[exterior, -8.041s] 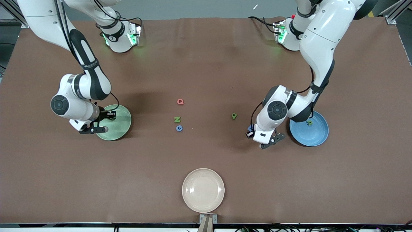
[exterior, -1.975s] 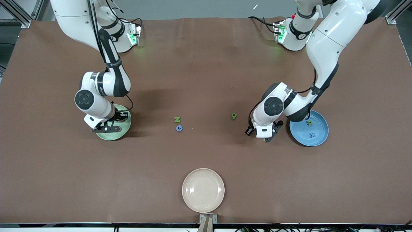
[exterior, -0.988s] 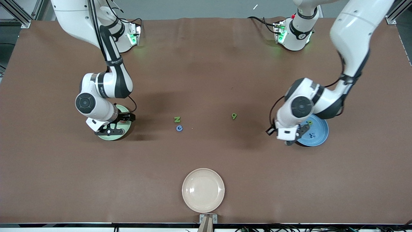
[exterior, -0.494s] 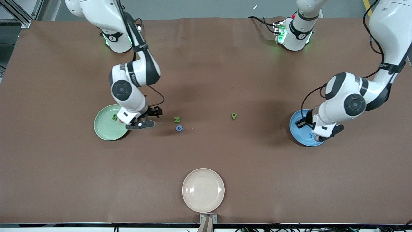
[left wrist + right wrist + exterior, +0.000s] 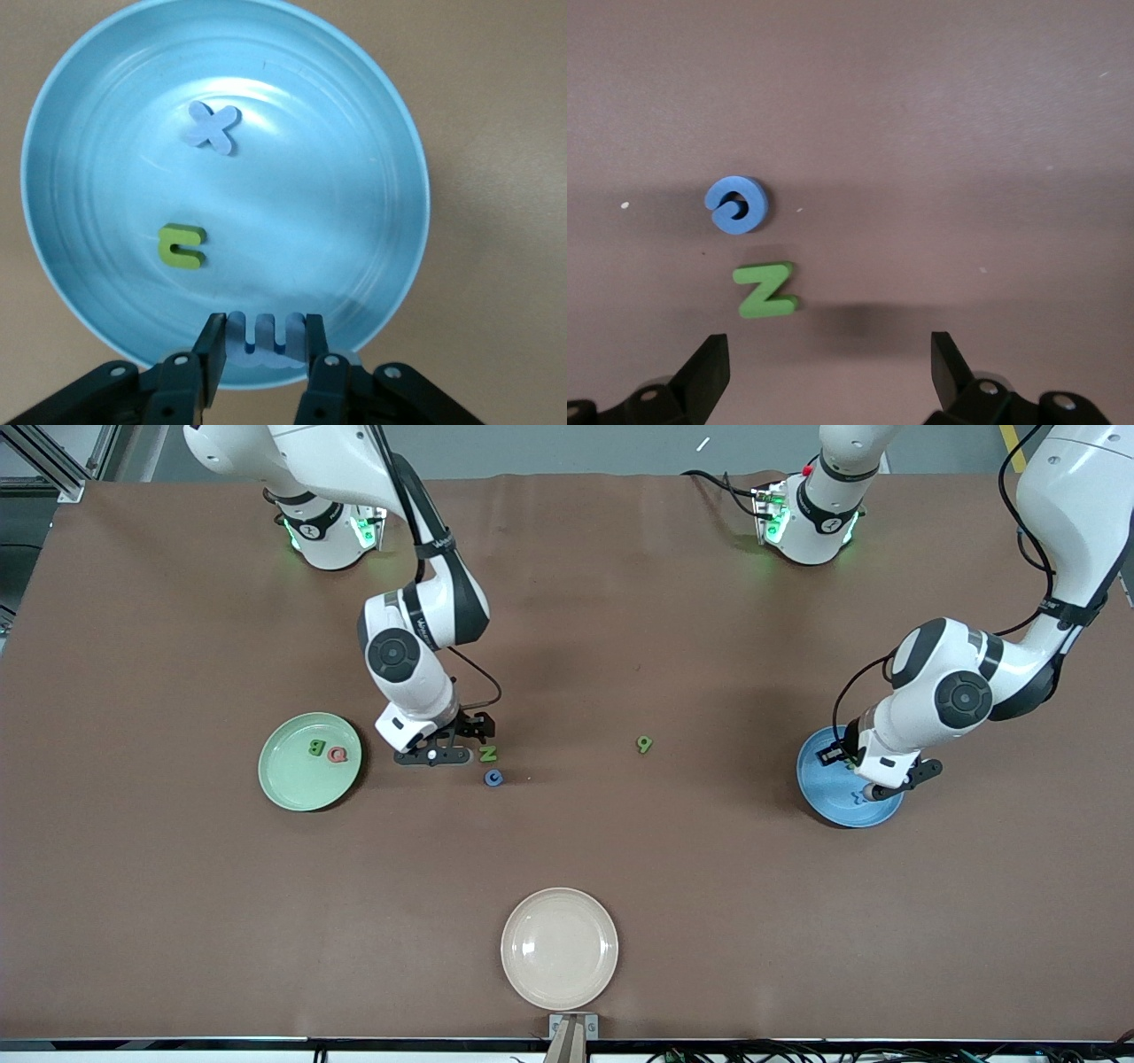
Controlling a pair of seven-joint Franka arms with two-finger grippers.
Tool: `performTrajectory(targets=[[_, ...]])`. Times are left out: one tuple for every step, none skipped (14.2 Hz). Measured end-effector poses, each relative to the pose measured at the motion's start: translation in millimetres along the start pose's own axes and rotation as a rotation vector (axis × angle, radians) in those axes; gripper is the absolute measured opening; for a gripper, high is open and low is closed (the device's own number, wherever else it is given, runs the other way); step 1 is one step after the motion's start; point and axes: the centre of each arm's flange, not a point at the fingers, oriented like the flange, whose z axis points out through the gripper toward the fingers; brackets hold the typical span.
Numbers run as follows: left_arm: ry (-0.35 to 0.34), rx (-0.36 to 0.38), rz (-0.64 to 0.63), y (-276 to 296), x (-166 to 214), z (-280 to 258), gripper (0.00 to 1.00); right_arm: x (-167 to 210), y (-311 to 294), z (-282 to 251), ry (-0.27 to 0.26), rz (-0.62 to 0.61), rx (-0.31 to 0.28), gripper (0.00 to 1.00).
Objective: Sort upper and lower case letters into plates
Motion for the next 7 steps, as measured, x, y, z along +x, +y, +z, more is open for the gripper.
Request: performTrajectory(targets=[[0.004,0.006,0.008,-2,0,5,0.4,-1,-7,5,0.003,0.015,-0.003,1.0],[0.002,0.01,0.012,-4,0,10,0.4,-2,-16,9,0.007,0.03,0.0,1.0],[-0.001,0.014,0.019,-7,0,15,0.4,-4,-26,13,0.014,0.04,0.009,1.0],[-0.002,0.019,0.023,-10,1,20,0.4,-6,-35,17,0.027,0.042,0.018,0.98],[-0.003,0.02,0.024,-13,2,25,0.4,-9,-43,22,0.042,0.039,0.021,0.96],[-0.003,0.019,0.022,-15,3,30,0.4,-11,-47,28,0.052,0.031,0.016,0.92],[-0.003,0.015,0.02,-16,4,34,0.4,-12,-49,34,0.06,0.025,0.01,0.92]])
